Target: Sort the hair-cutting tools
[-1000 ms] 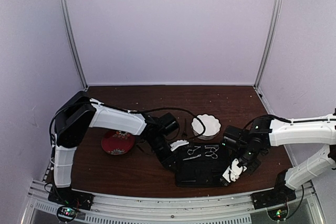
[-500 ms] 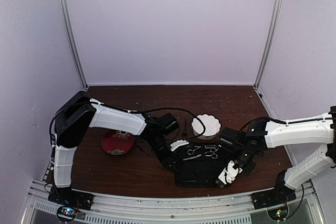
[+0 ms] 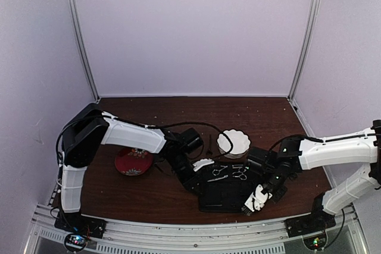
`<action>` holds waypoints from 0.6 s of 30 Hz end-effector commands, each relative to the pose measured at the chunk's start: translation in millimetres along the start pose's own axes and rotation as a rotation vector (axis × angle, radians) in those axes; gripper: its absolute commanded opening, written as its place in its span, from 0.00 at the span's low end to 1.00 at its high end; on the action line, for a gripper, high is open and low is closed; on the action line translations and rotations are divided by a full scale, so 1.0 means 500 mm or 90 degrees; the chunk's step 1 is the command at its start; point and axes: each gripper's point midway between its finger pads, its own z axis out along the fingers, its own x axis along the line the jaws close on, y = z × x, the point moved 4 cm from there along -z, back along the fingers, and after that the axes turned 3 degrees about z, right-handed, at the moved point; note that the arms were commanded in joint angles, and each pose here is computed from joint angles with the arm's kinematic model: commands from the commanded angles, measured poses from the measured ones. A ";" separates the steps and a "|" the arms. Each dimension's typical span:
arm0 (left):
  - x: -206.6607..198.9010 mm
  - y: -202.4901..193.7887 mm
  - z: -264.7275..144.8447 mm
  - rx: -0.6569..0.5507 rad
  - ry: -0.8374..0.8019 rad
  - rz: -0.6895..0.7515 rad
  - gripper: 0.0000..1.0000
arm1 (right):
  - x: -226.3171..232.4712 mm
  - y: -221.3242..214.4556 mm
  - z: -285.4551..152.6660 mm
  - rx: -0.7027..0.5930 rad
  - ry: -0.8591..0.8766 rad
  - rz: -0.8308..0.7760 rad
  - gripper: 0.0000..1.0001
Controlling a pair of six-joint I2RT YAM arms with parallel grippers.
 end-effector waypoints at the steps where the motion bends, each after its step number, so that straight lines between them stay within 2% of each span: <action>1: 0.068 -0.037 0.028 0.043 0.090 -0.029 0.16 | -0.022 0.026 0.003 -0.021 -0.024 -0.002 0.00; 10: 0.068 -0.036 0.030 0.043 0.088 -0.028 0.16 | -0.049 0.040 0.024 -0.017 -0.047 0.045 0.00; 18: 0.068 -0.038 0.030 0.046 0.087 -0.029 0.16 | -0.070 0.074 0.022 -0.056 -0.053 0.064 0.00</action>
